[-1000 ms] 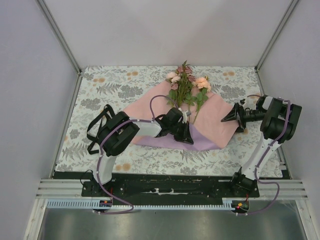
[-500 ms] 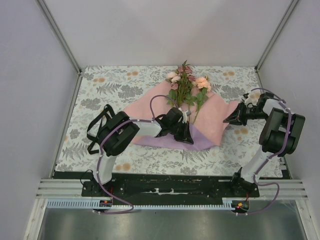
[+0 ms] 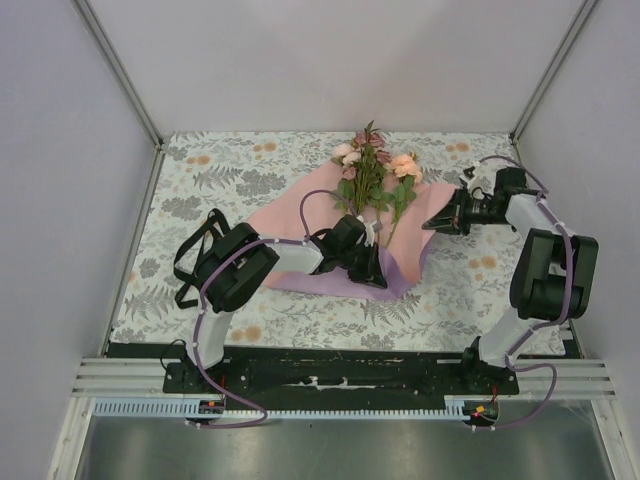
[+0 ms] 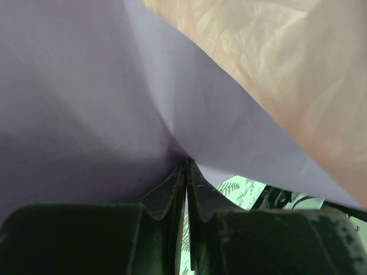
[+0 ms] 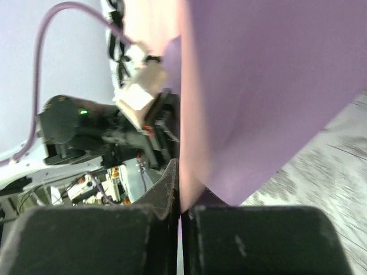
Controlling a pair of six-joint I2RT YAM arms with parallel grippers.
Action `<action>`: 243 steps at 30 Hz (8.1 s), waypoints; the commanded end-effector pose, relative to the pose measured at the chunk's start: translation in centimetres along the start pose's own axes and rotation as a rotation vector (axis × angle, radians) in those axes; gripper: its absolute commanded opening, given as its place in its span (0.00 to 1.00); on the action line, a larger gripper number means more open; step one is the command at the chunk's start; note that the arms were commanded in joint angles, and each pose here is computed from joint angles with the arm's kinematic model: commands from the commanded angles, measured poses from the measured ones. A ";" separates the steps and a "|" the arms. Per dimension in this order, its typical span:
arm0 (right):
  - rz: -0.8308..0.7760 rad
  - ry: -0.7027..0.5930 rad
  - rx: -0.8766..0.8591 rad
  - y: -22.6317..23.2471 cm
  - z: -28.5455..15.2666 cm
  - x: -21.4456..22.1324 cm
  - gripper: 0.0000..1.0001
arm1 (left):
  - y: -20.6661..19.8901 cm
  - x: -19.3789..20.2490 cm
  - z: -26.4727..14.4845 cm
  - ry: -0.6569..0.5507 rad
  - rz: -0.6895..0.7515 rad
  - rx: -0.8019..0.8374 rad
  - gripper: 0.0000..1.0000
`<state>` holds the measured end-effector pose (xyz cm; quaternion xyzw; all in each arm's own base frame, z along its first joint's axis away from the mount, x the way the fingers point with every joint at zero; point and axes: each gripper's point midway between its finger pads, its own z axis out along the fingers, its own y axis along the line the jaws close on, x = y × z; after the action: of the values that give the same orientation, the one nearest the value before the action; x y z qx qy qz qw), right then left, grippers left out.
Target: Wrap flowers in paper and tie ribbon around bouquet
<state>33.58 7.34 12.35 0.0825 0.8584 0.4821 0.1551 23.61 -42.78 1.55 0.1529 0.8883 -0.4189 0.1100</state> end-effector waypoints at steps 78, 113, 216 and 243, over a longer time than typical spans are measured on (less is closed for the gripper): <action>-0.080 0.119 -0.271 12.2 25.7 1.4 0.00 | 13.3 -3.2 -14.4 -0.072 0.149 -0.145 0.06; 0.058 0.190 -0.215 6.9 30.5 3.4 0.80 | 13.2 -8.8 -17.8 -0.362 0.045 -0.112 0.86; -0.072 0.385 0.087 0.7 23.2 10.1 0.02 | 11.2 -17.8 -26.1 -0.595 0.074 -0.065 0.73; -0.190 0.470 -0.072 5.8 18.5 14.1 0.24 | 17.0 -0.1 -12.7 0.021 -0.296 -0.150 0.10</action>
<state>29.56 29.39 5.30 -0.0892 0.8669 0.4901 0.0176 29.89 -24.58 1.04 0.0022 0.9033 -0.4245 0.0613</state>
